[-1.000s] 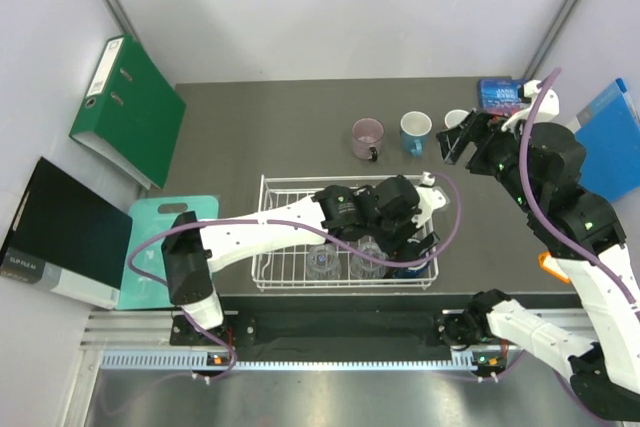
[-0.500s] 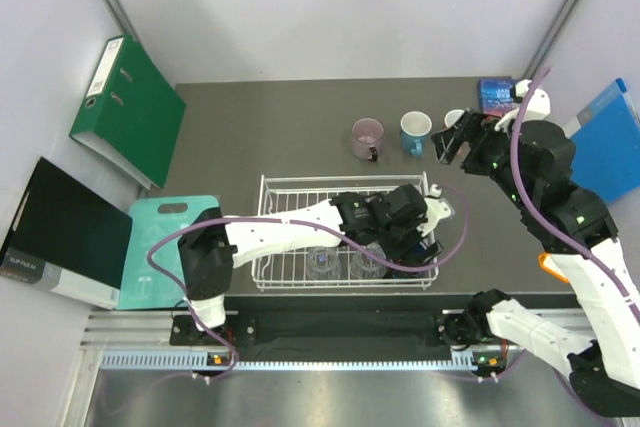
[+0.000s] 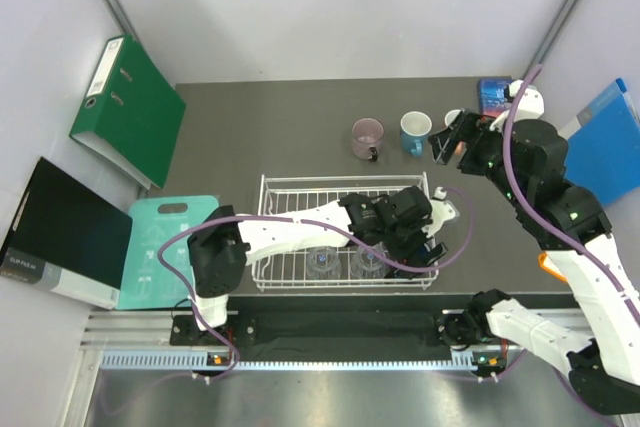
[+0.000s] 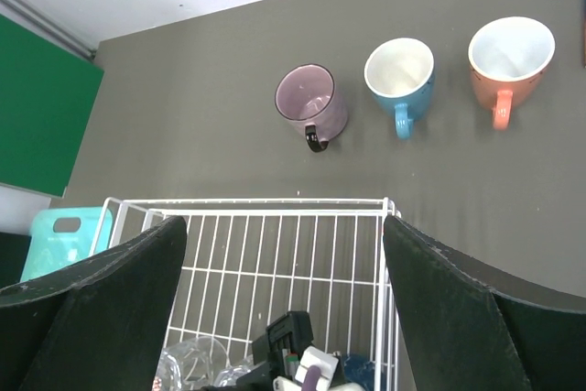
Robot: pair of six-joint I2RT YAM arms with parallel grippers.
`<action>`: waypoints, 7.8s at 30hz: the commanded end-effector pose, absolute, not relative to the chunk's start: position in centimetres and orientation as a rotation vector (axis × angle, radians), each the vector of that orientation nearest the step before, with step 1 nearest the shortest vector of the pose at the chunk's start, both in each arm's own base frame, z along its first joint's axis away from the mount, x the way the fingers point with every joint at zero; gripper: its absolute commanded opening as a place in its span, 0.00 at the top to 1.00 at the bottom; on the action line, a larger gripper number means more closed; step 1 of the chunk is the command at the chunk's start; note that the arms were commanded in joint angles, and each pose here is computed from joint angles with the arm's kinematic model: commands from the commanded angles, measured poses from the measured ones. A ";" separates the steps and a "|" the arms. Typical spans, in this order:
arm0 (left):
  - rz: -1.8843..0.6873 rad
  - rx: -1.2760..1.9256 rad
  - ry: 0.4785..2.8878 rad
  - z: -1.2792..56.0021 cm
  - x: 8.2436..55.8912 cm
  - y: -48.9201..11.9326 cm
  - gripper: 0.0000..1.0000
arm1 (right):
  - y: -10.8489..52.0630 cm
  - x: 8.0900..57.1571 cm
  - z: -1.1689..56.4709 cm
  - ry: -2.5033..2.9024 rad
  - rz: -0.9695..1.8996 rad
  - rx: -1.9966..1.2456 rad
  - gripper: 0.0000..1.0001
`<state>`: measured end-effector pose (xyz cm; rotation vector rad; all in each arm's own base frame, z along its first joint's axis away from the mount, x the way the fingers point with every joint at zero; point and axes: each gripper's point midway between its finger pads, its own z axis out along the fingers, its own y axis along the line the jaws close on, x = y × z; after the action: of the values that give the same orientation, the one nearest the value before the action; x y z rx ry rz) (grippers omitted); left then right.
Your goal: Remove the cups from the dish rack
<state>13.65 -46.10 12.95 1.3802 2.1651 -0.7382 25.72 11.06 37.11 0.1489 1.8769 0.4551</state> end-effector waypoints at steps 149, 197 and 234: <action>-1.373 -0.289 1.739 34.6 32.4 -25.3 0.01 | 24.5 27.4 38.0 1.752 1.202 -0.136 1.00; -0.604 -0.647 1.949 24.8 33.8 -13.9 0.01 | 40.2 48.3 17.2 2.249 0.558 -0.313 1.00; -0.614 -0.637 1.970 23.4 33.9 -14.3 0.01 | 41.0 48.0 22.8 2.126 0.631 -0.289 0.28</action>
<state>33.22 -14.38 21.63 -0.6501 2.0439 -0.5845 48.13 39.29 11.49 -0.3176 2.3626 0.4910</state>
